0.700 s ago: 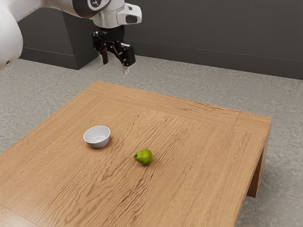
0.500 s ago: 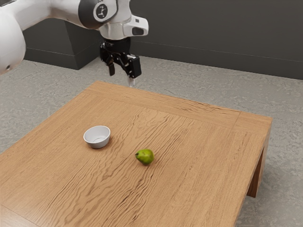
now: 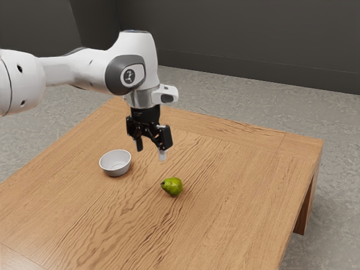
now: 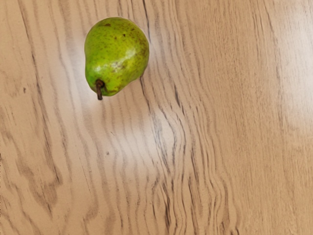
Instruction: Place the pear in the bowl.
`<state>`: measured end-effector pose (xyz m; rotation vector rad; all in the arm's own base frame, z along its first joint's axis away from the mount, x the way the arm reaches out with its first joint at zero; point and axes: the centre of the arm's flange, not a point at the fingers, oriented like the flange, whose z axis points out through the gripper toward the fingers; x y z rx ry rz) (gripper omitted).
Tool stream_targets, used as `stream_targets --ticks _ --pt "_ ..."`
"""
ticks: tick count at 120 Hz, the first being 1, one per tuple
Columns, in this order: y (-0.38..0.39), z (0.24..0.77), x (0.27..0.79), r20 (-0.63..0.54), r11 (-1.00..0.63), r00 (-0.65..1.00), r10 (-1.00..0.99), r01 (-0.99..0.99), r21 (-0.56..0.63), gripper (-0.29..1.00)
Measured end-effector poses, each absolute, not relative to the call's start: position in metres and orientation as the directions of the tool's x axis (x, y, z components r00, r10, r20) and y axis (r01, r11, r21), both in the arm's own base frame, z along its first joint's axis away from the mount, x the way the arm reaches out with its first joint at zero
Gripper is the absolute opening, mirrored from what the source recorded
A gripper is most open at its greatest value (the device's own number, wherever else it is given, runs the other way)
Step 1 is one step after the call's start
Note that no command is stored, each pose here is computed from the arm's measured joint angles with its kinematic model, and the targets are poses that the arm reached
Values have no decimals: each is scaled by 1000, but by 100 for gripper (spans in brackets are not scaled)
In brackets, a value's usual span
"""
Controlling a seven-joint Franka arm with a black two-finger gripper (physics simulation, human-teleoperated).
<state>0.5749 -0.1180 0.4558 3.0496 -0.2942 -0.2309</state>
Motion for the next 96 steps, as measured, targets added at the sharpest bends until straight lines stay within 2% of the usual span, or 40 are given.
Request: stream_targets --ticks 14,38,96 --pt "-112 414 573 -167 -981 970 -178 -162 103 70" --pt "-108 362 590 -142 -982 976 -165 -149 115 70" --pt "-102 309 620 -82 -976 979 -188 -176 132 59"
